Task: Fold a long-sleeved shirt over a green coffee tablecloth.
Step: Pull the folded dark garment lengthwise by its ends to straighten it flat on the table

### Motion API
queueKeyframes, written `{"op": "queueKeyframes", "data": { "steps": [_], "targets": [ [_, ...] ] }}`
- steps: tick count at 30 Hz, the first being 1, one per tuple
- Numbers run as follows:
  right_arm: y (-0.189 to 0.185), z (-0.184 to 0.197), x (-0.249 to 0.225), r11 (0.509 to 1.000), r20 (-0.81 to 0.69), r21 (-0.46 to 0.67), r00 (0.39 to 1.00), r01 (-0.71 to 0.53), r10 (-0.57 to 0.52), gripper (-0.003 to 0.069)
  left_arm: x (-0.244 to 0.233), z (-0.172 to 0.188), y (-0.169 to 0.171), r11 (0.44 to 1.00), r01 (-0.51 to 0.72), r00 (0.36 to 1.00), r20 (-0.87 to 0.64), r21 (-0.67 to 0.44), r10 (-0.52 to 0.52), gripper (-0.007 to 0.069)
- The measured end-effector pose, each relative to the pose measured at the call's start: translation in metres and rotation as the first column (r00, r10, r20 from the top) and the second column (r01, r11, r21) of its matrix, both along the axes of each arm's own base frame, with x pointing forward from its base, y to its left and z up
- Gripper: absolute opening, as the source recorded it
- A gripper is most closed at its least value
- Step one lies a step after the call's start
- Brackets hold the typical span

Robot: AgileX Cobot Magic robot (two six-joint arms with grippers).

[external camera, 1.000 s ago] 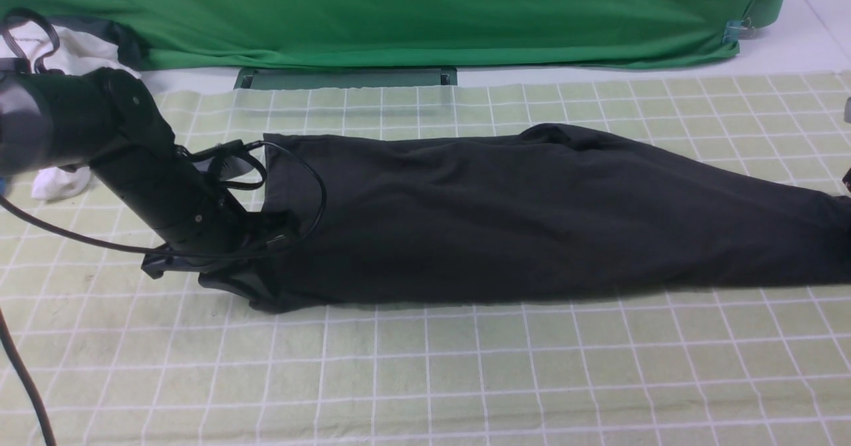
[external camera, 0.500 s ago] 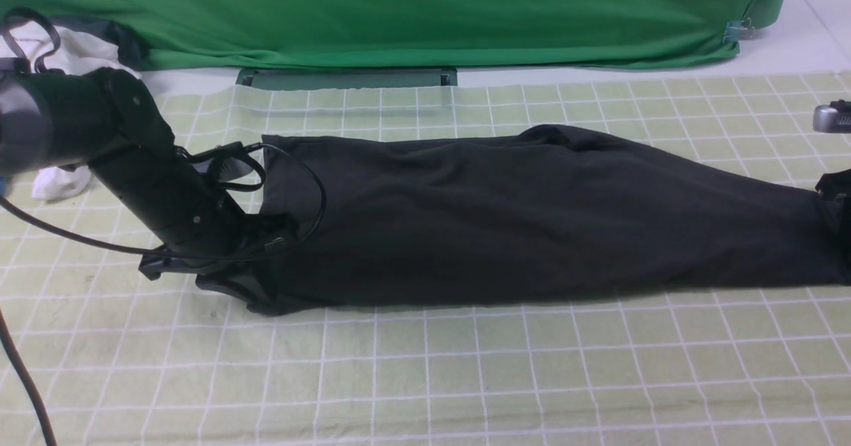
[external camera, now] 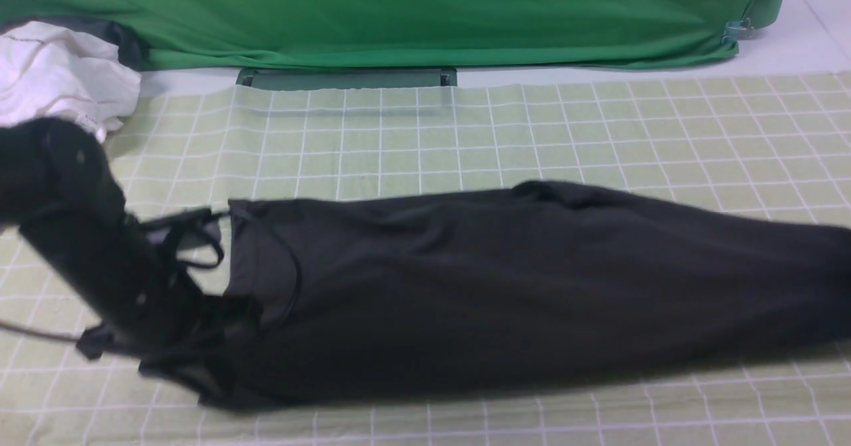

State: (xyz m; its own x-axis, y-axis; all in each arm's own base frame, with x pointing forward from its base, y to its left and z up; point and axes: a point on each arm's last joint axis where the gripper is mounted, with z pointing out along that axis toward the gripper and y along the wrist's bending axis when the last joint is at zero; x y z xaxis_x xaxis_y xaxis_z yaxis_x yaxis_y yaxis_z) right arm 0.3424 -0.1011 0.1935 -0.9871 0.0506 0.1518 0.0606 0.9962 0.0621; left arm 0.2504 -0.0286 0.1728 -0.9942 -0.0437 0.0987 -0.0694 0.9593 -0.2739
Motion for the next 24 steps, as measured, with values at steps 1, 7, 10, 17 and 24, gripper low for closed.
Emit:
{"op": "queueKeyframes", "data": {
  "steps": [1, 7, 10, 17, 24],
  "targets": [
    [0.000, -0.002, -0.005, 1.000, -0.013, 0.003, 1.000, 0.006, -0.006, 0.0034, -0.005, -0.001, 0.000, 1.000, -0.002, 1.000, -0.002, 0.002, 0.002, 0.0025],
    [0.000, -0.009, -0.012, 1.000, -0.027, 0.000, 1.000, 0.006, -0.006, 0.0034, -0.013, 0.004, 0.001, 1.000, -0.002, 1.000, 0.024, 0.006, 0.002, 0.0058],
    [0.000, -0.010, -0.012, 1.000, -0.022, -0.005, 1.000, 0.006, -0.006, 0.0034, -0.011, 0.013, 0.002, 1.000, 0.020, 1.000, 0.010, 0.016, -0.021, 0.0125],
    [-0.001, -0.010, -0.011, 1.000, -0.019, -0.009, 1.000, 0.004, -0.004, 0.0034, 0.022, 0.066, 0.001, 1.000, 0.009, 0.991, 0.136, 0.014, -0.011, 0.0333],
    [-0.001, -0.010, -0.011, 1.000, -0.013, -0.013, 1.000, 0.014, -0.014, 0.0034, 0.066, 0.074, -0.021, 0.993, -0.026, 0.952, 0.299, -0.113, 0.059, 0.0235]
  ]
}}
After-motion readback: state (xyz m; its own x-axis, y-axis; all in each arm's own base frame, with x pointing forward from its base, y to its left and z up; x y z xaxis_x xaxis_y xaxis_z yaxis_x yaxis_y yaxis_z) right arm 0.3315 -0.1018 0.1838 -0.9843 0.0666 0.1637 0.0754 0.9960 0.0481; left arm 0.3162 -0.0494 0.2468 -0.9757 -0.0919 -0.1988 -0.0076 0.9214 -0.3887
